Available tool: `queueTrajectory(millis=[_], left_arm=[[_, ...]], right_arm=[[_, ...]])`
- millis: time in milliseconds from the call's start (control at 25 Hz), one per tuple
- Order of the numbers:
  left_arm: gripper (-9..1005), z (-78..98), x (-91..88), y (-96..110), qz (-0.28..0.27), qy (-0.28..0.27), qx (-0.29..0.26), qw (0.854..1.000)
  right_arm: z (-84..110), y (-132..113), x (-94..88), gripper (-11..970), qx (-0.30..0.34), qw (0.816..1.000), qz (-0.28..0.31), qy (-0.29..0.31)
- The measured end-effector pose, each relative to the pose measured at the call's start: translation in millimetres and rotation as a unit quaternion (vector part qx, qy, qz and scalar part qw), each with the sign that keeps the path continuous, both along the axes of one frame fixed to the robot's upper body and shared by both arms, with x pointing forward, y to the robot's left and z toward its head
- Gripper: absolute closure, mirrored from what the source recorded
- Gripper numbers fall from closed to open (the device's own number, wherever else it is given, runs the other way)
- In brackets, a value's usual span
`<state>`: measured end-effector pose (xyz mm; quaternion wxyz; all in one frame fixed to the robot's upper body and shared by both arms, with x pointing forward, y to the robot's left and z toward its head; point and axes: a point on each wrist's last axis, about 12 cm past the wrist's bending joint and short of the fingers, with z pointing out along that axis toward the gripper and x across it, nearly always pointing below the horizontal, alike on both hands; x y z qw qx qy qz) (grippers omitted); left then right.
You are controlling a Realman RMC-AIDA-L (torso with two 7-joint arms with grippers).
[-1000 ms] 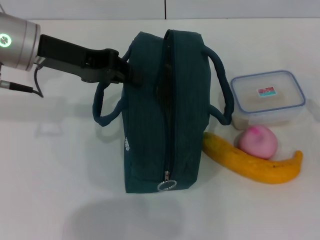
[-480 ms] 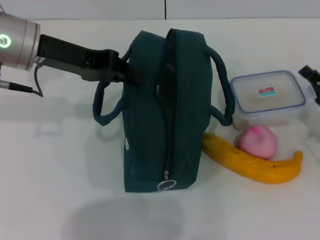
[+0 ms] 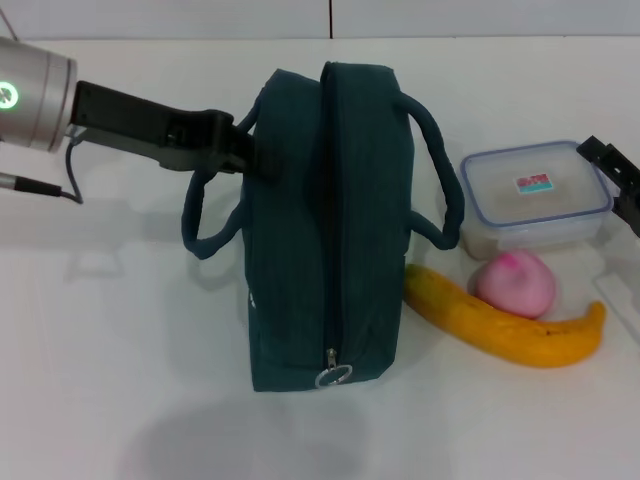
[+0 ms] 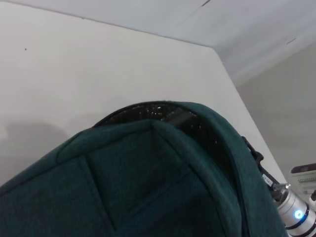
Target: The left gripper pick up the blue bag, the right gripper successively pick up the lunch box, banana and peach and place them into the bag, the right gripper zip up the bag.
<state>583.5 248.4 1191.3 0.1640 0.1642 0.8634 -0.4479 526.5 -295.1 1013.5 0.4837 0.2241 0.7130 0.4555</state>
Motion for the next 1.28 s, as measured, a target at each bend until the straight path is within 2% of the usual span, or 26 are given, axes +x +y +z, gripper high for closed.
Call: queueTrajectory(millis=[360, 560, 800, 1200, 1280], left_arm=[[954, -2.6, -2.6, 2.8, 0.002, 0.001, -0.004, 1.0], [954, -2.8, -3.3, 3.2, 0.002, 0.001, -0.007, 1.0], [954, -3.7, -4.8, 4.5, 0.002, 0.0, -0.012, 1.0], [954, -3.9, -5.2, 3.7, -0.002, -0.003, -0.013, 1.0], [954, -4.0, -5.4, 3.5, -0.002, -0.003, -0.013, 1.0]], right_arm=[[1.4, -2.3, -3.9, 225, 0.024, 1.0, -0.003, -0.002], [-1.3, -9.9, -9.6, 335, 0.05, 0.998, -0.018, 0.015], [-1.1, -13.2, -10.6, 468, 0.049, 0.998, -0.02, 0.016], [2.9, -12.0, -4.9, 864, 0.043, 0.999, -0.012, 0.008], [3.4, -12.7, -4.3, 873, 0.041, 0.999, -0.011, 0.007]])
